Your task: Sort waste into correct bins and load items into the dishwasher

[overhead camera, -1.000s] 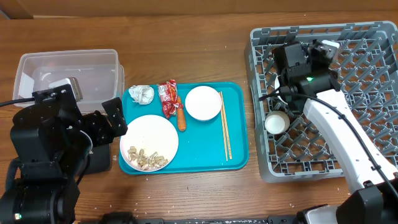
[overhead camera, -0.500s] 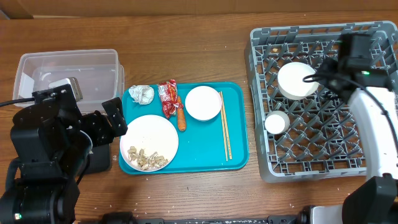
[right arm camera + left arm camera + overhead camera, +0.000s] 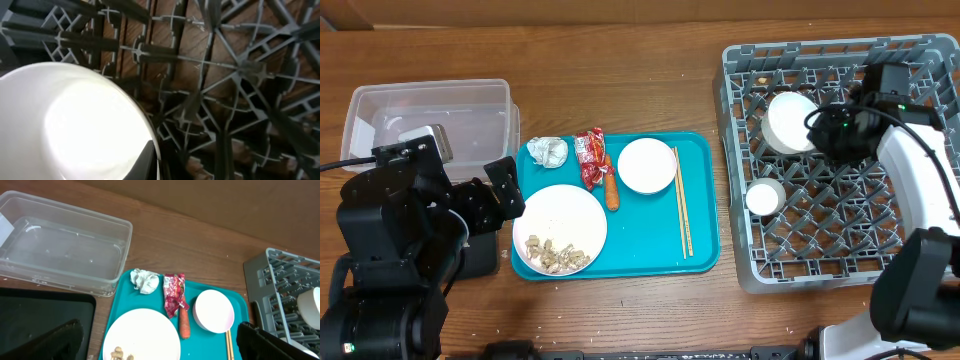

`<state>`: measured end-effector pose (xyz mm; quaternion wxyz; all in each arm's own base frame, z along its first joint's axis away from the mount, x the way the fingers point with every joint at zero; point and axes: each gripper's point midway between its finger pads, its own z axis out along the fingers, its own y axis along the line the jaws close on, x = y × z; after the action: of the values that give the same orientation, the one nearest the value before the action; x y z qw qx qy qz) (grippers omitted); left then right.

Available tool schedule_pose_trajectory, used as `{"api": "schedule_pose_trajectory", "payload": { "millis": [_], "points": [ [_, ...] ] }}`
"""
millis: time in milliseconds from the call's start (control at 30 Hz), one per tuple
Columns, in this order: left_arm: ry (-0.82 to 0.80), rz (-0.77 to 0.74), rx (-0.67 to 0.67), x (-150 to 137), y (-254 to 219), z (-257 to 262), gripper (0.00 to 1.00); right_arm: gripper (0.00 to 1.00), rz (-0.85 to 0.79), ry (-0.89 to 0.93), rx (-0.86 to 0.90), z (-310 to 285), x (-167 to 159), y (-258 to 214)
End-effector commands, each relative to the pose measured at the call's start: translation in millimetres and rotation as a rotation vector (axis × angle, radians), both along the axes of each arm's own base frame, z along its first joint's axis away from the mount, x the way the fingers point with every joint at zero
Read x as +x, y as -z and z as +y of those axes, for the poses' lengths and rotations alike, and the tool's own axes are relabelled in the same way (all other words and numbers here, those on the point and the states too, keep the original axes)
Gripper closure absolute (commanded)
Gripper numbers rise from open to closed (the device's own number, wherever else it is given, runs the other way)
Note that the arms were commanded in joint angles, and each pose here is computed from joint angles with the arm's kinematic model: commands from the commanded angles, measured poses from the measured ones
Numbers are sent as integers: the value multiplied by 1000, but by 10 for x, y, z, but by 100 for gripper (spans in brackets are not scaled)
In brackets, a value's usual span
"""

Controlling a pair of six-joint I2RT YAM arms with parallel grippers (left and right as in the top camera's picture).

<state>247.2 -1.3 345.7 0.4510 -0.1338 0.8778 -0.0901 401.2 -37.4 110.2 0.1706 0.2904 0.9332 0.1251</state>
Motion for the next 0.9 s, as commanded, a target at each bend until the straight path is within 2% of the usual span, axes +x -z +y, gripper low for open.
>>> {"api": "schedule_pose_trajectory", "payload": {
  "millis": [0,167,367,600,867],
  "points": [
    [-24,-20,-7,-11,-73,32,0,96,-54,48,-110,-180,96,-242],
    [-24,-20,-7,-11,-73,32,0,96,-154,163,-429,-550,112,-902],
    [-24,-20,-7,-11,-73,32,0,96,-178,279,-849,-682,-107,-1457],
    [-24,-20,-7,-11,-73,32,0,96,-161,286,-1167,-472,-151,-1606],
    [-24,-20,-7,-11,-73,32,0,96,32,240,-1465,-601,-74,-1315]
  ]
}}
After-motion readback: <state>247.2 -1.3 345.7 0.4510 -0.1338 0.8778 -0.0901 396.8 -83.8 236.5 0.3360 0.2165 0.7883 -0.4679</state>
